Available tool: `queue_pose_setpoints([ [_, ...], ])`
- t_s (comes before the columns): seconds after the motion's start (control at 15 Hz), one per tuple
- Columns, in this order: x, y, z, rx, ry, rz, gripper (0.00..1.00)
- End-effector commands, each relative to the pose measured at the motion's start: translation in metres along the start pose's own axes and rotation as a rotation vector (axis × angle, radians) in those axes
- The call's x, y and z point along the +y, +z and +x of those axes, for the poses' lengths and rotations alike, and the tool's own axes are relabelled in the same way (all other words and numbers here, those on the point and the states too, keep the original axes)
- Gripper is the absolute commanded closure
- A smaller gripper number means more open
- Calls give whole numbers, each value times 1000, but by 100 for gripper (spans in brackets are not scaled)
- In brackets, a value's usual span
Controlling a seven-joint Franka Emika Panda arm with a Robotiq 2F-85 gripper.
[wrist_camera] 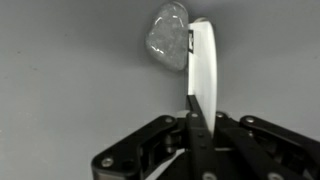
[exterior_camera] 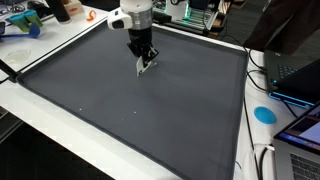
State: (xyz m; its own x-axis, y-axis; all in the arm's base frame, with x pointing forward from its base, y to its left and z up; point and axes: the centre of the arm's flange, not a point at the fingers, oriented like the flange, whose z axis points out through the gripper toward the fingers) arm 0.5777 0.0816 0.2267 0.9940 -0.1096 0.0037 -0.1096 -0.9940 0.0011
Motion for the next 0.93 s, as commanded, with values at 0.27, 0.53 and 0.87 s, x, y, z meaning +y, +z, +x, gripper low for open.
queue_pose_setpoints([
  [0.27,-15,41,35,36,12,17,99],
  [0.53,-18,27,37,56,17,23,99],
  [0.87,-23,3,23,69,11,-36,99],
])
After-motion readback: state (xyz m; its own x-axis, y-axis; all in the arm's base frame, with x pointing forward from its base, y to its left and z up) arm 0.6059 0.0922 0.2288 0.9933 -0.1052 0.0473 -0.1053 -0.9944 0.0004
